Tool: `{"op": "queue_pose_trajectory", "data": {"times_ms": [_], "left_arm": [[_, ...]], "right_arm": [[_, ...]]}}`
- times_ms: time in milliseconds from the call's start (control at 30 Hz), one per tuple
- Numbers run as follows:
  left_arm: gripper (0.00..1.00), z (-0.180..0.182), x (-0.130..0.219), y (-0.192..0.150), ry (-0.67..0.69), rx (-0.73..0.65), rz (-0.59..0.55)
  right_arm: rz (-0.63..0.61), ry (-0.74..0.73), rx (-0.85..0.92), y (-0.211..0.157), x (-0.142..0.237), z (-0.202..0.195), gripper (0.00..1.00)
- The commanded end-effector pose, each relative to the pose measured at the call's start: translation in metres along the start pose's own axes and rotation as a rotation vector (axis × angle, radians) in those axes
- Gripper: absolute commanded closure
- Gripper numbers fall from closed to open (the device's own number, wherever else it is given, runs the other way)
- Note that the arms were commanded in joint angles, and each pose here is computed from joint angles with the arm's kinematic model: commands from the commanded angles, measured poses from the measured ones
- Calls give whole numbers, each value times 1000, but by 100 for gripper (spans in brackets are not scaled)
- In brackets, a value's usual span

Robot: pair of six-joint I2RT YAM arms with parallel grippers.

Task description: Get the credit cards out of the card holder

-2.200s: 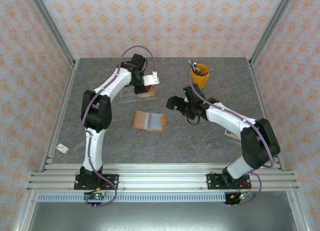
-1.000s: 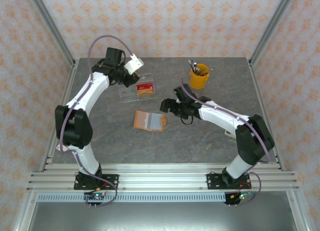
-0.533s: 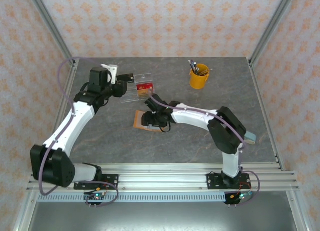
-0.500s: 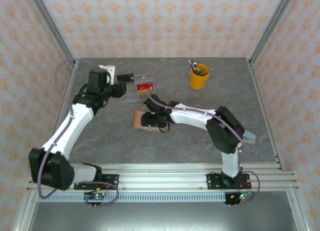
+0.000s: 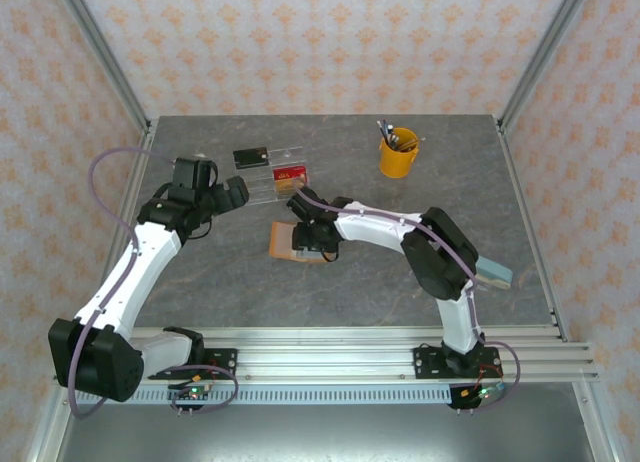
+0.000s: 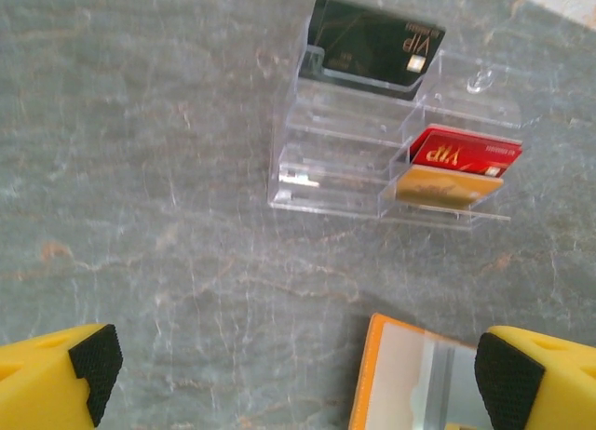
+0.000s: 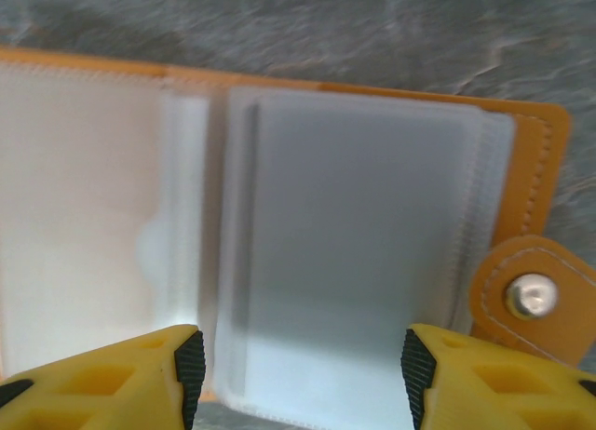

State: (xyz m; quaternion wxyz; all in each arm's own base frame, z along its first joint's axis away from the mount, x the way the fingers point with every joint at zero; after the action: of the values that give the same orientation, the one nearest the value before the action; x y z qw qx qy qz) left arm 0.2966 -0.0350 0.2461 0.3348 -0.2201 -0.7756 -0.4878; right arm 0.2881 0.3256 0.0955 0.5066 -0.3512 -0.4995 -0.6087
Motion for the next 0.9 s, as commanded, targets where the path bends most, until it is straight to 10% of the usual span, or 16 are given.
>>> {"op": "queue_pose_trajectory", "data": {"times_ms": [0, 300, 867], "left_arm": [[0, -2, 1, -10, -37, 59, 81], [2, -4, -22, -45, -91, 67, 277], [73, -66, -80, -110, -277, 118, 533]], "right_arm": [[-14, -76, -9, 9, -2, -13, 40], [-70, -14, -196, 15, -10, -20, 43], [-115, 138, -245, 22, 11, -26, 57]]}}
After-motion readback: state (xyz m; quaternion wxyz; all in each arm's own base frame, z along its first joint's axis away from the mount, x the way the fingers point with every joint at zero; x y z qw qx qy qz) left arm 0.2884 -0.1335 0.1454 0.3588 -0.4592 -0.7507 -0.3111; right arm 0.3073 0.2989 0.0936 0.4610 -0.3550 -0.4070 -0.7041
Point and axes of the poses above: each hand's point on the last joint's axis, 136 mm out from that joint toward the fingers, its own x axis back along the fingers, its own z axis along the line the jaws close on, y = z × x, the point moved 6 cm from there along x, back along the fingers, and after that the axes turned 1 degree about x, right-handed, at the moved point
